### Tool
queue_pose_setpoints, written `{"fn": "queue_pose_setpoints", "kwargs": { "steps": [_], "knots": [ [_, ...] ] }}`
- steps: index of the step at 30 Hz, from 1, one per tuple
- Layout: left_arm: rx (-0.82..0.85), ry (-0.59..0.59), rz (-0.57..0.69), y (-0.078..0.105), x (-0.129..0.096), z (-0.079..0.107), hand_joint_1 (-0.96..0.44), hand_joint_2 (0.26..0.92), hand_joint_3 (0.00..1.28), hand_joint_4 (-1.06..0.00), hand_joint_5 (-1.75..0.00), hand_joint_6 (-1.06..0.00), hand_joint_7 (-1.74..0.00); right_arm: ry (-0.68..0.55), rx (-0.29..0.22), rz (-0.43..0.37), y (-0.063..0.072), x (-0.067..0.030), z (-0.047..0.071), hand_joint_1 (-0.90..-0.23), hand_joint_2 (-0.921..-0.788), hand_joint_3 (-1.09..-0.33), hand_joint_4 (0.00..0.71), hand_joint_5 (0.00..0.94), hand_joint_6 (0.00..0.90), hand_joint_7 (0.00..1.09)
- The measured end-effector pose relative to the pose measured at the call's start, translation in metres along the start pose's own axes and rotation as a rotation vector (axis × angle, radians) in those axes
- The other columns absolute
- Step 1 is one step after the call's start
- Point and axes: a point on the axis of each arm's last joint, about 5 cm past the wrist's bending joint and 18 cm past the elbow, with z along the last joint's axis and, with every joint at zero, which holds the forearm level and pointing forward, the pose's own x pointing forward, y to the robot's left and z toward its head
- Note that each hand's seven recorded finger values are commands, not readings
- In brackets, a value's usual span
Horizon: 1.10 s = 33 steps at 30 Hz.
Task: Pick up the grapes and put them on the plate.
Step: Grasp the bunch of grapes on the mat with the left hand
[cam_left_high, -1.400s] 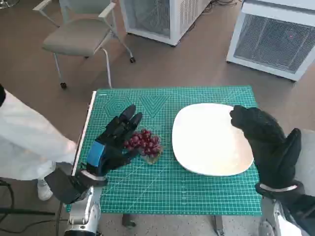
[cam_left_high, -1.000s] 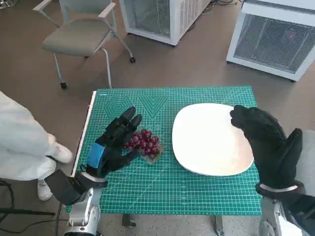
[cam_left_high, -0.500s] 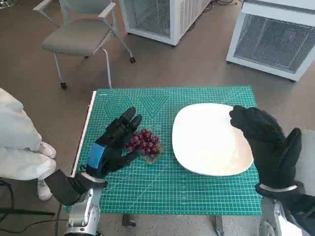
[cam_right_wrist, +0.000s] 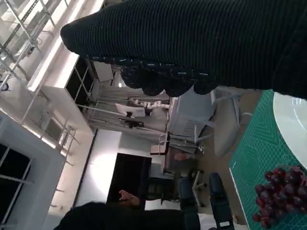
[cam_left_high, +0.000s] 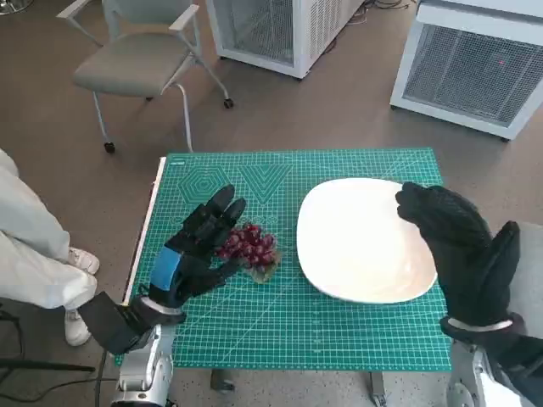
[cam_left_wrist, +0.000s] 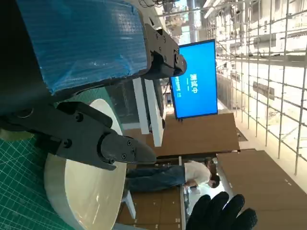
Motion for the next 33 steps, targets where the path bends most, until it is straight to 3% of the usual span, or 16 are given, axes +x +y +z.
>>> {"fn": "queue_pose_setpoints", "kwargs": {
  "steps": [10, 12, 16, 20, 28, 33],
  "knots": [
    [0.075, 0.028, -0.019, 0.002, 0.000, 0.002, -0.36, 0.913, 0.08, -0.23, 0.00, -0.34, 0.00, 0.001, -0.005, 0.001, 0.000, 0.0000, 0.000, -0.425, -0.921, -0.629, 0.384, 0.729, 0.144, 1.01],
    [0.157, 0.050, -0.028, 0.004, 0.001, 0.005, -0.33, 0.892, 0.05, -0.20, 0.00, -0.29, 0.00, 0.000, -0.005, 0.002, 0.000, 0.0002, 0.000, -0.425, -0.921, -0.629, 0.384, 0.729, 0.144, 1.01],
    [0.349, 0.111, -0.044, 0.006, 0.003, 0.012, -0.13, 0.825, 0.02, -0.09, 0.00, -0.18, 0.00, -0.006, -0.006, 0.003, 0.000, 0.0010, 0.001, -0.424, -0.921, -0.630, 0.384, 0.730, 0.144, 1.01],
    [0.538, 0.192, -0.069, 0.008, 0.007, 0.021, 0.00, 0.787, 0.00, -0.04, 0.00, -0.14, 0.00, -0.012, -0.007, 0.005, 0.000, 0.0019, 0.002, -0.425, -0.921, -0.630, 0.384, 0.730, 0.144, 1.01],
    [0.906, 0.418, -0.129, 0.001, 0.019, 0.041, 0.07, 0.770, 0.00, -0.01, 0.00, -0.16, -0.01, -0.014, -0.009, 0.007, 0.000, 0.0018, 0.002, -0.422, -0.921, -0.631, 0.383, 0.732, 0.143, 1.01],
    [1.027, 0.487, -0.136, -0.010, 0.029, 0.056, 0.07, 0.768, 0.00, -0.01, 0.00, -0.16, -0.01, -0.010, -0.011, 0.004, 0.000, 0.0001, 0.002, -0.426, -0.921, -0.629, 0.383, 0.732, 0.144, 1.01]
  ]
}}
